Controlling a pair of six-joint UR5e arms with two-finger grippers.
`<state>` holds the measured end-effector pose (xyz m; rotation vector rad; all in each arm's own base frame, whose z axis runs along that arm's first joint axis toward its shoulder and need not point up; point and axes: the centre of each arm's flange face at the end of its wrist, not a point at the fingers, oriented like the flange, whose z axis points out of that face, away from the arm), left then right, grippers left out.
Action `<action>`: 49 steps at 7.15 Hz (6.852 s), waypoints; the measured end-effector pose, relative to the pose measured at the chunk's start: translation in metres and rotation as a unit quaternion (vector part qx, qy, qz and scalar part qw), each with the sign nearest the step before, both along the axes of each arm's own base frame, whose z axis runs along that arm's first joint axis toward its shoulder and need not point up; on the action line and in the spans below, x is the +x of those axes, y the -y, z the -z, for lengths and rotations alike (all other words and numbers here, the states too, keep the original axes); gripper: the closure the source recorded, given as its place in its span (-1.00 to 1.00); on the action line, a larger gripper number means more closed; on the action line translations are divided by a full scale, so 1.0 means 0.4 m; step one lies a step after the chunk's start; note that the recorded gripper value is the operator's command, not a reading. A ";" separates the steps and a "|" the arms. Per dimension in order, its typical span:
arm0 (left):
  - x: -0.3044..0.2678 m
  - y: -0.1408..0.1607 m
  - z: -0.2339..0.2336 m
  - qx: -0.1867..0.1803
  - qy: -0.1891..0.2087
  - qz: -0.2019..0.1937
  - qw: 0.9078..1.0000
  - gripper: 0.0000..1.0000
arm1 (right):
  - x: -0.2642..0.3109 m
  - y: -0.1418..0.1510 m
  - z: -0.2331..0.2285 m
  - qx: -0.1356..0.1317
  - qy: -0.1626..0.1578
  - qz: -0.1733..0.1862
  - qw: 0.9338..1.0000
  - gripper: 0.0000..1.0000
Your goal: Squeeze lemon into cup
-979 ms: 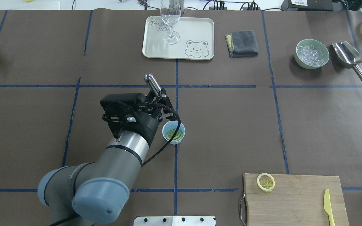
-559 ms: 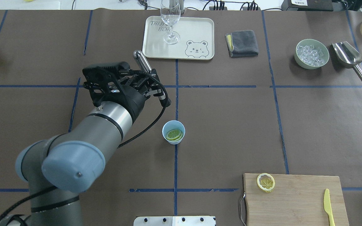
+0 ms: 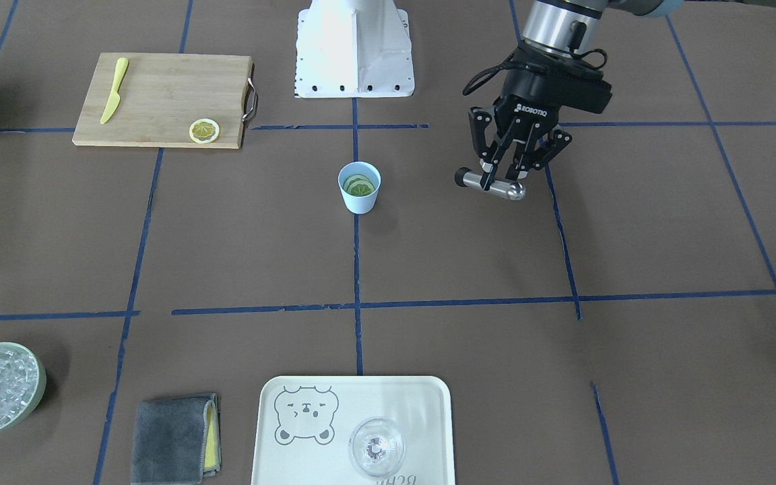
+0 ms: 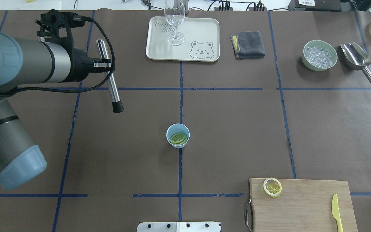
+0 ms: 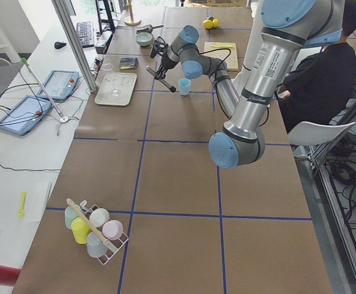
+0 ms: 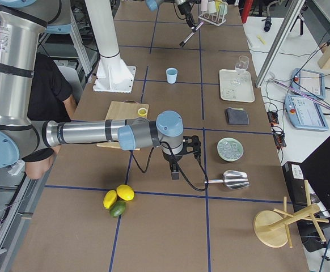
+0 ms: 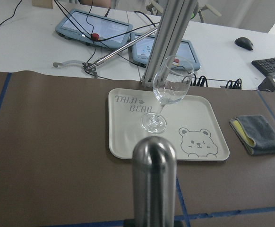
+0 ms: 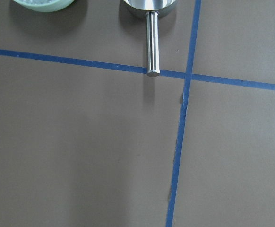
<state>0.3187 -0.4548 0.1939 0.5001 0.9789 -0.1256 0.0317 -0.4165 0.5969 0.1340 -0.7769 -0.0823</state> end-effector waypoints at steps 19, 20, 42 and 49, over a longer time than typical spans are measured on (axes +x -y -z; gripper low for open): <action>-0.119 0.190 -0.843 -0.284 0.125 -0.208 0.927 -1.00 | 0.048 0.103 0.049 -0.024 -0.005 0.036 0.999 -1.00; -0.145 0.205 -0.803 -0.269 0.118 -0.201 0.934 -1.00 | 0.049 0.099 0.045 -0.025 -0.003 0.035 0.999 -1.00; -0.996 0.071 -1.109 -0.170 0.127 -0.130 0.969 -1.00 | 0.144 0.094 -0.100 -0.089 0.051 -0.015 0.995 -1.00; -0.996 0.070 -1.111 -0.170 0.128 -0.131 0.968 -1.00 | 0.149 0.093 -0.097 -0.087 0.052 -0.017 0.995 -1.00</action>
